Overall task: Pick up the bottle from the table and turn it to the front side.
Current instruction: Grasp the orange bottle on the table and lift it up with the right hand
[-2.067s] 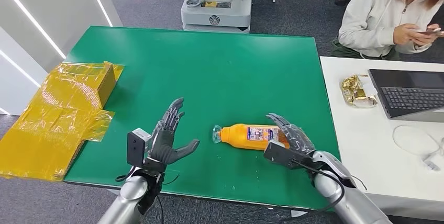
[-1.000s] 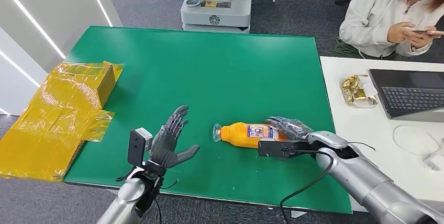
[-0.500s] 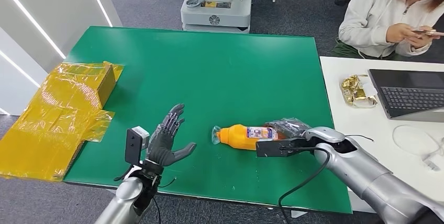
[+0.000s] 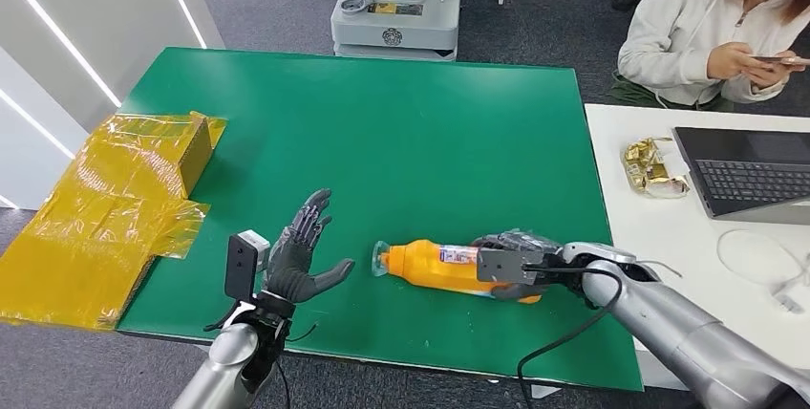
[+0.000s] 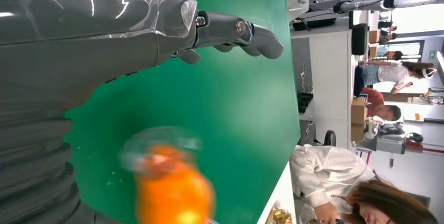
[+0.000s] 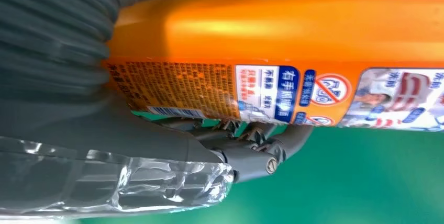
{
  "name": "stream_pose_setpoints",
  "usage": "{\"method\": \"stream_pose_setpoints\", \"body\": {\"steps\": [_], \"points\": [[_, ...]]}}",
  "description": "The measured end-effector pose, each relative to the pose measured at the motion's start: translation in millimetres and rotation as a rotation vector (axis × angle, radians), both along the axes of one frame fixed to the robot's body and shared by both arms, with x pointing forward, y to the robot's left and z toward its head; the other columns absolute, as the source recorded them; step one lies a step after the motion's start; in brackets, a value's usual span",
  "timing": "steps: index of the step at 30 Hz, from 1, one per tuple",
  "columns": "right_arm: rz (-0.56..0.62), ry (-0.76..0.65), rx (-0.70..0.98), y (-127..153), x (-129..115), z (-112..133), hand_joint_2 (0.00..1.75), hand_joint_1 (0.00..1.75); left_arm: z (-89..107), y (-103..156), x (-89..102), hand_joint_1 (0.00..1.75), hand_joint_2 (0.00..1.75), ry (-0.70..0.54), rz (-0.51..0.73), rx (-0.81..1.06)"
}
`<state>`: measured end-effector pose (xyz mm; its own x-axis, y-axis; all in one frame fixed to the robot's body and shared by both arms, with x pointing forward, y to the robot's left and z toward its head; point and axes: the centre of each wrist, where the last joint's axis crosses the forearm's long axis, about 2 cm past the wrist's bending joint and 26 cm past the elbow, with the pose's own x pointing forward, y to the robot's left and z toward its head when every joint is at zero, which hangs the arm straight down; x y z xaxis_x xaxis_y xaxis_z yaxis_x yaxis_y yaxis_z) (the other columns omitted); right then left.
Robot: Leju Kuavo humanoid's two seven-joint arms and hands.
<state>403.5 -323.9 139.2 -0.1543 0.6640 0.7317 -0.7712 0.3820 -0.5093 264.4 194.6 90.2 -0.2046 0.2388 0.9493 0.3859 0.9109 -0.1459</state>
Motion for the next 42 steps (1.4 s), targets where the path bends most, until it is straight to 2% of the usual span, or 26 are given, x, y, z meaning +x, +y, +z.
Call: {"method": "stream_pose_setpoints", "body": {"steps": [4, 5, 7, 9, 13, 21, 25, 28, 32, 37, 42], "points": [[-0.038, 0.046, 0.14, -4, -10, -10, 1.75, 1.75, -1.2, 0, -1.2, 0.0, 1.75, -0.003, 0.009, 0.003], [-0.072, 0.078, 0.264, -8, -26, -25, 1.75, 1.75, -2.3, 1, -2.4, 0.0, 1.75, -0.004, 0.018, 0.005], [-0.182, 0.117, 0.535, -16, -76, -62, 1.75, 1.75, -6.5, 4, -7.5, 0.0, 1.75, 0.0, 0.044, 0.009], [-0.271, 0.097, 0.651, -21, -120, -83, 1.75, 1.75, -9.6, 8, -13.4, 0.0, 1.75, 0.008, 0.066, 0.009], [-0.34, 0.046, 0.716, -26, -156, -85, 1.75, 1.75, -11.0, 12, -22.0, 0.0, 1.75, 0.009, 0.094, 0.011], [-0.429, -0.074, 0.788, -42, -175, -67, 1.75, 1.75, -13.5, 19, -29.8, 0.0, 1.75, 0.003, 0.105, 0.019], [-0.468, -0.153, 0.733, -40, -169, -64, 1.75, 1.75, -8.0, 18, -22.8, 0.0, 1.75, -0.01, 0.05, 0.008], [-0.479, -0.235, 0.684, -31, -152, -63, 1.75, 1.75, 6.9, 15, -4.1, 0.0, 1.75, -0.039, -0.024, -0.007], [-0.495, -0.367, 0.616, -9, -119, -53, 1.75, 1.75, 33.9, 6, 26.5, 0.0, 1.75, -0.058, -0.174, -0.064], [-0.472, -0.486, 0.572, 15, -69, -30, 1.75, 1.75, 60.7, -13, 67.6, 0.0, 1.75, -0.011, -0.369, -0.205], [-0.406, -0.528, 0.544, 33, -26, -7, 1.75, 1.75, 87.9, -36, 100.3, 0.0, 1.75, -0.006, -0.45, -0.217]]}}
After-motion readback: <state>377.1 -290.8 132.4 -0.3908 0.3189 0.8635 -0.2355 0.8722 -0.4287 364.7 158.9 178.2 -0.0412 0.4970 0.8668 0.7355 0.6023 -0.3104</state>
